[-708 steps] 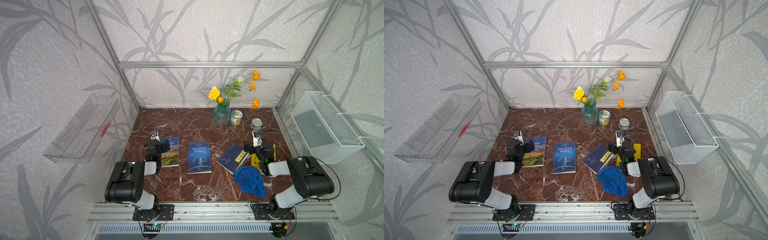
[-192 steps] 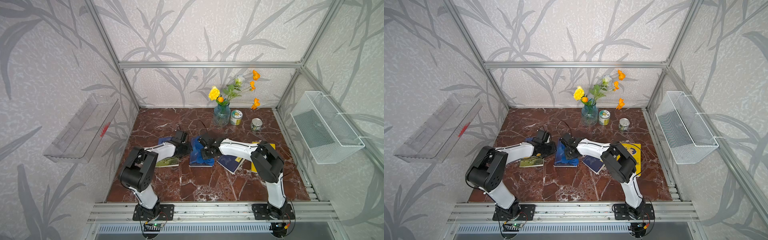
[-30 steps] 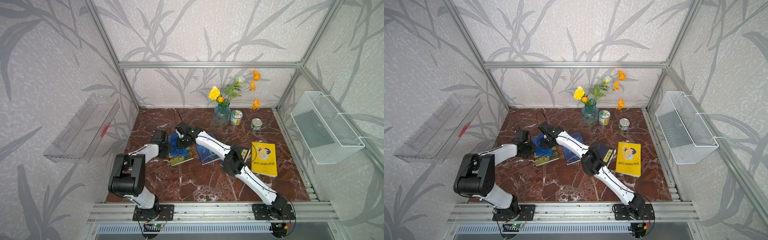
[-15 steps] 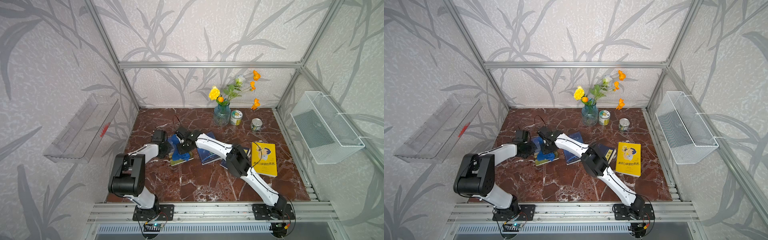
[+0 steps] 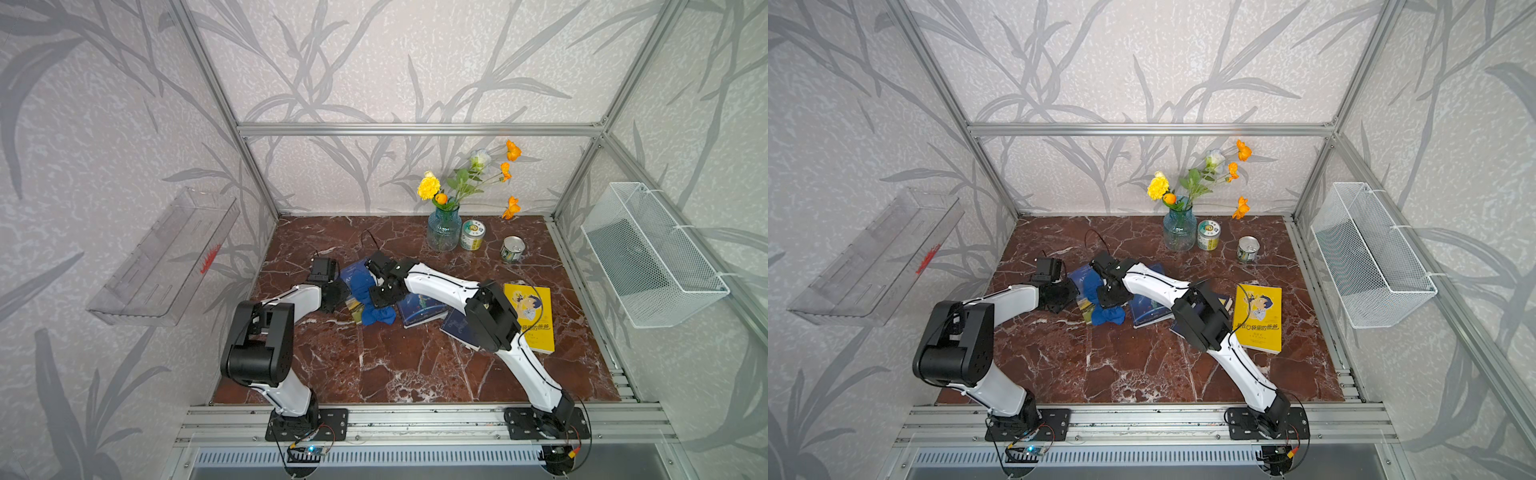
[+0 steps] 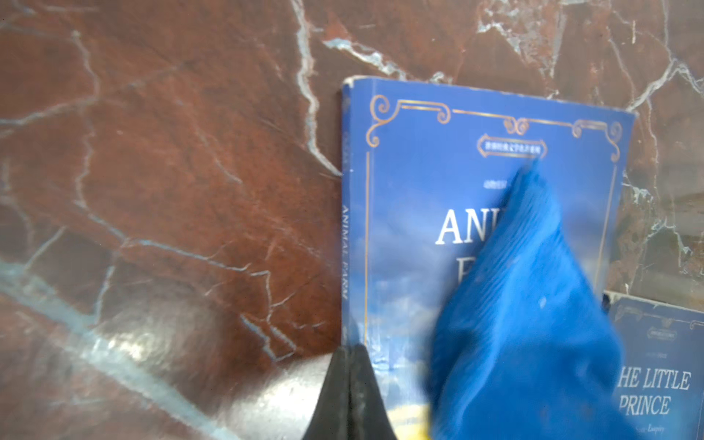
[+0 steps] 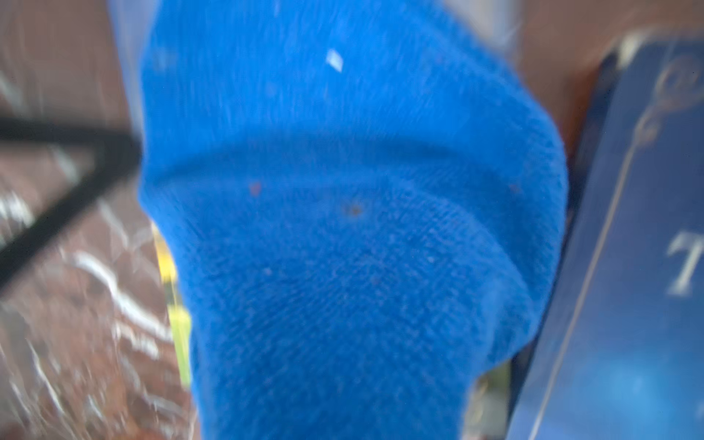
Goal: Wipe the cover of the book
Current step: Wipe the dirt from the cover of the book.
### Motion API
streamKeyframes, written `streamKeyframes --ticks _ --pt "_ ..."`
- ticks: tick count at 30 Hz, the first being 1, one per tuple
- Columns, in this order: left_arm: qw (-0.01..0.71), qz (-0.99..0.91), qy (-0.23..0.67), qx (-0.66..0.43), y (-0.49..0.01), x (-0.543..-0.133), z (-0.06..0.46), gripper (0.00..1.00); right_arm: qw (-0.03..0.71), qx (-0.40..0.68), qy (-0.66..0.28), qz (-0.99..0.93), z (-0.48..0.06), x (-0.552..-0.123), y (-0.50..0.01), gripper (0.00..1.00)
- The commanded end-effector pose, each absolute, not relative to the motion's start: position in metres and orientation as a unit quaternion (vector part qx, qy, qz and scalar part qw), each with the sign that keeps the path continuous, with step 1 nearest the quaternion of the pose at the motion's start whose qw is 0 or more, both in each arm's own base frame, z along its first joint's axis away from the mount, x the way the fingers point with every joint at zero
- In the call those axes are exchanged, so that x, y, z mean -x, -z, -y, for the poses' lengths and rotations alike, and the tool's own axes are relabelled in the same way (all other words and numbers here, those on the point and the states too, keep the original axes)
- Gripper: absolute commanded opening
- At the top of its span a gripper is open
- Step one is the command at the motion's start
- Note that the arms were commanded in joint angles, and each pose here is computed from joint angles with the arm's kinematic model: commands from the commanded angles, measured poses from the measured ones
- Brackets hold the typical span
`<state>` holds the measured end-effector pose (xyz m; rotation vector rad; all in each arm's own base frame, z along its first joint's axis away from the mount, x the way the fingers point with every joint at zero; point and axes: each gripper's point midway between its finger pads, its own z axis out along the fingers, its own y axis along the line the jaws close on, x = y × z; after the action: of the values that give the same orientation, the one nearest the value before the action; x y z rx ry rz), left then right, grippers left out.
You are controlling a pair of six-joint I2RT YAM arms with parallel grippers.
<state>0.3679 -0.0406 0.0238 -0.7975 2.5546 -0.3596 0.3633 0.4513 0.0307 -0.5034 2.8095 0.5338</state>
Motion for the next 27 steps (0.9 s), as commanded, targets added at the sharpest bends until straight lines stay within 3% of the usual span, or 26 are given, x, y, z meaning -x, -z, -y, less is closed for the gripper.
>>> streamKeyframes --ticks 1,8,13,18,20,23,27 --pt "0.134 -0.943 0.105 0.285 0.009 -0.331 0.046 0.03 0.071 0.155 -0.165 -0.971 -0.451 -0.369 0.013 0.00" --pt "0.137 -0.943 0.102 0.285 0.007 -0.331 0.044 0.03 0.087 0.189 -0.152 -0.966 -0.462 -0.357 -0.013 0.00" --pt "0.139 -0.942 0.100 0.288 0.006 -0.330 0.044 0.02 0.167 0.161 -0.197 -0.953 -0.475 -0.394 -0.034 0.00" --pt "0.153 -0.939 0.100 0.293 -0.001 -0.330 0.041 0.02 0.180 0.118 -0.248 -0.945 -0.490 -0.430 -0.023 0.00" --pt "0.163 -0.937 0.094 0.295 -0.005 -0.328 0.038 0.08 0.178 0.107 -0.261 -0.943 -0.494 -0.437 -0.016 0.01" --pt "0.179 -0.933 0.085 0.301 -0.011 -0.327 0.032 0.25 0.178 0.104 -0.257 -0.944 -0.493 -0.441 -0.006 0.03" --pt "0.189 -0.929 0.079 0.307 -0.015 -0.326 0.028 0.34 0.170 0.111 -0.233 -0.951 -0.481 -0.439 -0.001 0.06"
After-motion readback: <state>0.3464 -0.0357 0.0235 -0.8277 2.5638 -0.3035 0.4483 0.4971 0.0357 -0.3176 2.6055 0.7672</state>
